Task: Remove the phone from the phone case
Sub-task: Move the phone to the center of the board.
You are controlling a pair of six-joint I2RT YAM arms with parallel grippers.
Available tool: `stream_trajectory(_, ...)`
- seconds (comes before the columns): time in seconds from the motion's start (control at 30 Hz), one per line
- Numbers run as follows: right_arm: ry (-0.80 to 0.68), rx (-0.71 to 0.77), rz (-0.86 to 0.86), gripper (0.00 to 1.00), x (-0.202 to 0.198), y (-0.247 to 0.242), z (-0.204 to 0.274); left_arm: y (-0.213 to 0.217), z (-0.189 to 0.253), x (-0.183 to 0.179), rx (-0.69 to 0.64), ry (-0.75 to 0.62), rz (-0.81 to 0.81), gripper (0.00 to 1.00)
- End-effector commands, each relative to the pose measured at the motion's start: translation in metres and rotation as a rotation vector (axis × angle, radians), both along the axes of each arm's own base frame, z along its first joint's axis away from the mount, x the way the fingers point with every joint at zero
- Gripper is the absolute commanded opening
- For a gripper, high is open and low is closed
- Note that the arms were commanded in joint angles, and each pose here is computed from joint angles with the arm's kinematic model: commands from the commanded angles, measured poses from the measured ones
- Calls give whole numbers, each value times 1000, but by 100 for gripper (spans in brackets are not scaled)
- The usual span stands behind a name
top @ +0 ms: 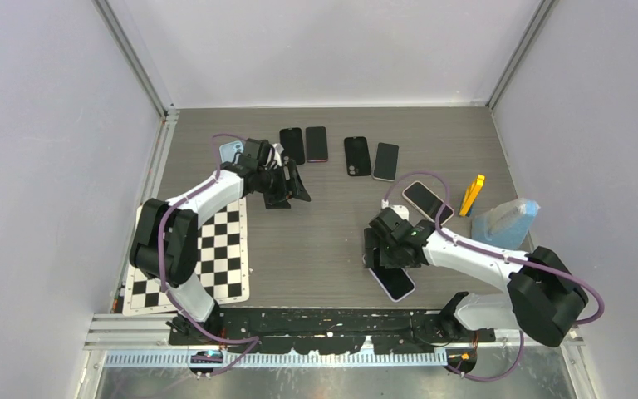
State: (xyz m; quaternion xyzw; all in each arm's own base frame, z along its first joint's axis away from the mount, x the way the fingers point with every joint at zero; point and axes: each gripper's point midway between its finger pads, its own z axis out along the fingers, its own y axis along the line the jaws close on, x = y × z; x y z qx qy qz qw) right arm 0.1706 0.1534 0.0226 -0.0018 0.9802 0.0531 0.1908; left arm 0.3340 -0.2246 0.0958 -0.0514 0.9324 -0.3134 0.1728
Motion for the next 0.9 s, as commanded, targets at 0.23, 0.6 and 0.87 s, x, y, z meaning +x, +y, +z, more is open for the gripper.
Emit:
stream_trajectory(0.23, 3, 67, 212, 100, 4, 38, 6, 6, 20, 11, -12, -74, 18, 72)
stream_trajectory(0.6, 105, -120, 287, 97, 4, 33, -16, 17, 20, 12, -6, -75, 32, 72)
stream_trajectory(0.87, -86, -99, 159, 54, 56, 57, 14, 24, 26, 15, -5, -90, 44, 72)
